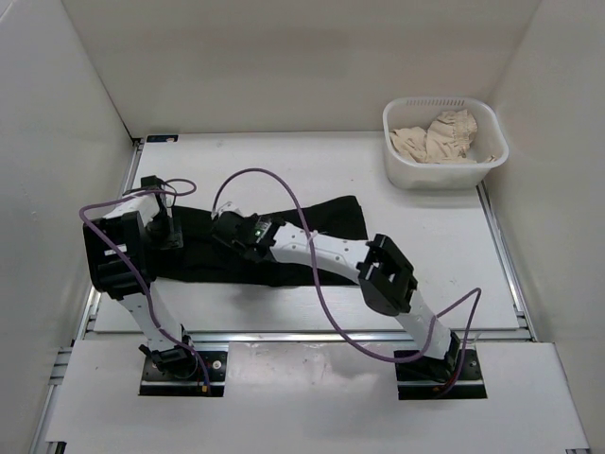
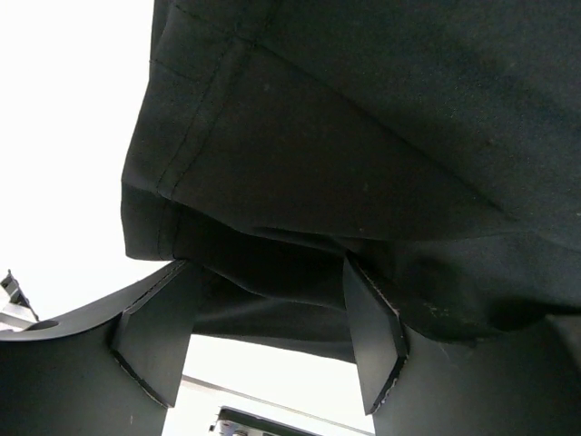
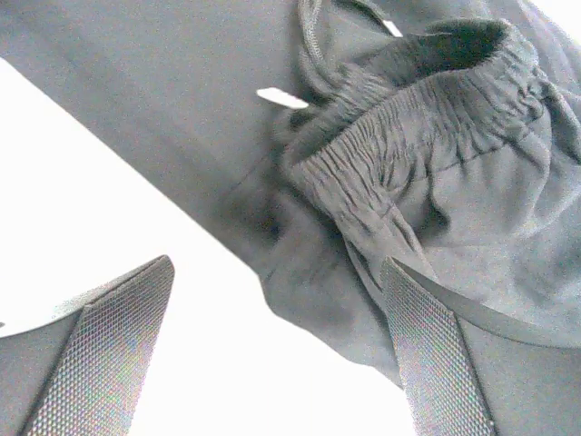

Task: Fold and stack the trousers
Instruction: Fold the trousers

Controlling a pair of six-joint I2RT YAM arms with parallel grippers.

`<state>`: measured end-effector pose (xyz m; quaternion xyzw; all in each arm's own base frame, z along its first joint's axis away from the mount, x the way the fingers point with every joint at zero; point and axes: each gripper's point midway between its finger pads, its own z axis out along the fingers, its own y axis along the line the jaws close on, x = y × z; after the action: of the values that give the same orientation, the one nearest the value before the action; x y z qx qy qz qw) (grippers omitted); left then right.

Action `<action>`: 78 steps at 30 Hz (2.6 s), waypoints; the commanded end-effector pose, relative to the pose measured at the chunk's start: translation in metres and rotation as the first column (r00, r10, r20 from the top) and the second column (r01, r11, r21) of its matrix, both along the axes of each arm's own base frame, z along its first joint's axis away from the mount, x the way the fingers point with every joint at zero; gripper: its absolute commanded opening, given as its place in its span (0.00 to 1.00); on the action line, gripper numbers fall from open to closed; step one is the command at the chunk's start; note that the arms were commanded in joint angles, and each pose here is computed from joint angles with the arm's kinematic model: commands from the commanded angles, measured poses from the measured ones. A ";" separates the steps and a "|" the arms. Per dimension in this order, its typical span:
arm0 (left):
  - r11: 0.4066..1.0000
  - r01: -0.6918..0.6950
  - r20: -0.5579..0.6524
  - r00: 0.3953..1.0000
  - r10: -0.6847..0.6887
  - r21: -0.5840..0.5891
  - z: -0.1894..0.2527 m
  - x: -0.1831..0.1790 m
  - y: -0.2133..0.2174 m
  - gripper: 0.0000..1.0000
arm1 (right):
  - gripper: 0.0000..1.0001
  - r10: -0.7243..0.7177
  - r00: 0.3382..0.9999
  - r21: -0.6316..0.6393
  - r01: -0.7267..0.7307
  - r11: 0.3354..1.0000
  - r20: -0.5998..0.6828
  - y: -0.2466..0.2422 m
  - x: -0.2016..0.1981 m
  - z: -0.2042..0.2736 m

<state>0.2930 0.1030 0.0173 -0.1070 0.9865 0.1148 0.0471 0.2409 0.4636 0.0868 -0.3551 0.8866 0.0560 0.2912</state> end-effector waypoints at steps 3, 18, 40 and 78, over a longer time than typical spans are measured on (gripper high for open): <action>1.000 -0.005 0.035 0.999 0.005 0.002 0.002 0.004 -0.002 0.76 | 0.98 -0.048 0.990 0.236 0.015 0.972 0.133 -0.038 0.007 0.131; 1.000 -0.003 0.046 0.999 0.004 -0.005 0.012 0.000 -0.004 0.77 | 0.98 -0.592 0.674 0.200 0.717 0.668 -0.442 -0.270 0.056 -0.025; 0.983 0.048 0.170 0.985 -0.018 -0.174 0.065 0.009 -0.038 0.85 | 0.00 -0.801 0.492 0.099 0.866 0.490 -0.342 -0.404 0.052 0.029; 0.856 0.278 -0.044 0.944 -0.328 -0.436 -0.026 0.015 -0.171 0.15 | 0.00 0.245 0.907 0.420 -0.086 0.904 -0.344 0.055 -0.015 0.093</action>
<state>0.2800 -0.0609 0.0081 0.0354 0.9931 -0.0960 -0.0571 0.2434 0.4844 0.1431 -0.2945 0.9110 0.2430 0.1557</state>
